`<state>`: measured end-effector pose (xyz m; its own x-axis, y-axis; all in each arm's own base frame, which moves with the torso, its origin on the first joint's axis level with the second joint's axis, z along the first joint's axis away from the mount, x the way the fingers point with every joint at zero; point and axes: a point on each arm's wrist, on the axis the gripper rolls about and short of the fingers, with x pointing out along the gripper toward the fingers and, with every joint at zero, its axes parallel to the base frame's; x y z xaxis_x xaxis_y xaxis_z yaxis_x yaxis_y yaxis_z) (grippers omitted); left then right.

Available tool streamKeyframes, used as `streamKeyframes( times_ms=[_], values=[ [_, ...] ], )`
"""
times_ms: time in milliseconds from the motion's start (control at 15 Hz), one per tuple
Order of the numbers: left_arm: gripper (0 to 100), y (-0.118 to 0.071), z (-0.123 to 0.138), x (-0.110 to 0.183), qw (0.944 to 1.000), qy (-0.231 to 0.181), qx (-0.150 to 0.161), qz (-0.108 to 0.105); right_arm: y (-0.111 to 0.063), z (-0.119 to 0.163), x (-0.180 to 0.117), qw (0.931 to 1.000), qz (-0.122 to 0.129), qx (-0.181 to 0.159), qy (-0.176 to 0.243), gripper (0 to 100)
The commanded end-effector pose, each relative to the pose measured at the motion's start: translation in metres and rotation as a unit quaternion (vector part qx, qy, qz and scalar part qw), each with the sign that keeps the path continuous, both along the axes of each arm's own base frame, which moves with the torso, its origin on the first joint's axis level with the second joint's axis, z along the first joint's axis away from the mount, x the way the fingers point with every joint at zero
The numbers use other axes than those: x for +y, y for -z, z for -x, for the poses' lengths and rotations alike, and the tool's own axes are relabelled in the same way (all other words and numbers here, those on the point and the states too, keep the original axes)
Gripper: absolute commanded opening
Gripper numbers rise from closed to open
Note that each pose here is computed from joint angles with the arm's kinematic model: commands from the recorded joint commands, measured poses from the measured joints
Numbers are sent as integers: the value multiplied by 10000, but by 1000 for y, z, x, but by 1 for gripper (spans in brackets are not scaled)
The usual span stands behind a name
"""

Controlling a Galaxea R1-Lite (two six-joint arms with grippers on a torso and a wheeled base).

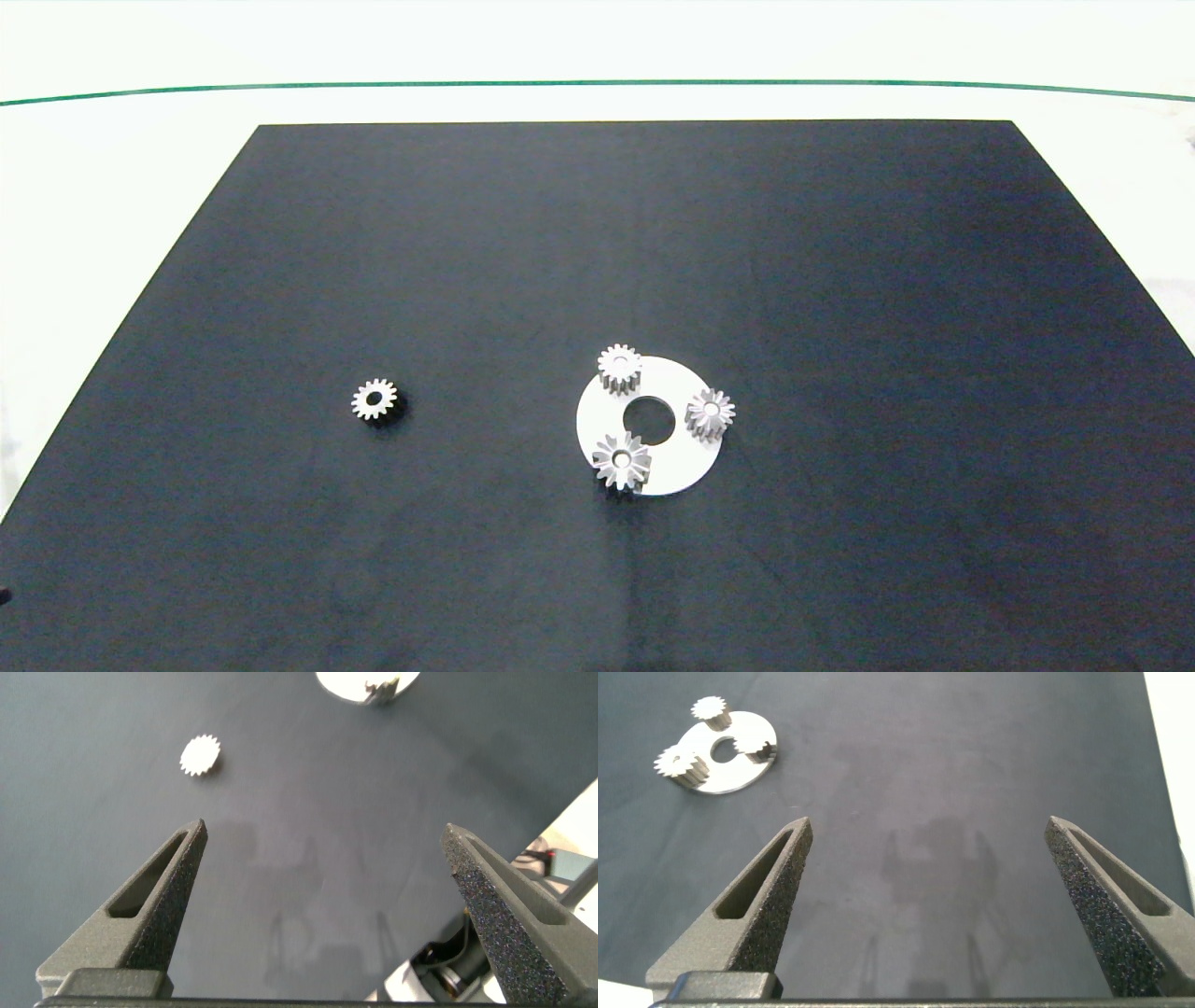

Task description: Remove an incorrectly installed larger gear and replace it with the correct smaller gear

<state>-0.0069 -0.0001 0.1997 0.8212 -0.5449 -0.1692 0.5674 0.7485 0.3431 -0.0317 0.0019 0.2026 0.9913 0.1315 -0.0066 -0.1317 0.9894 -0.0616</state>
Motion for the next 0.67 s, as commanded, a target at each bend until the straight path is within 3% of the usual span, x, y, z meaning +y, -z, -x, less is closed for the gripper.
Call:
streamKeyframes(
  times_ms=[67,200,400,667],
  values=[
    [100,-6,-31,-18,9973,537,342,-367,-9,-13,1,9997,18,233,-123,100],
    [100,-6,-43,-27,9943,734,331,-705,-11,-19,1,9995,18,279,-139,100],
    [100,-6,-62,-40,9860,931,151,-1372,-13,-20,1,9997,25,216,-131,100],
    [100,-8,-91,-61,9829,687,190,-1697,-13,-20,1,9996,131,201,-142,100]
  ],
)
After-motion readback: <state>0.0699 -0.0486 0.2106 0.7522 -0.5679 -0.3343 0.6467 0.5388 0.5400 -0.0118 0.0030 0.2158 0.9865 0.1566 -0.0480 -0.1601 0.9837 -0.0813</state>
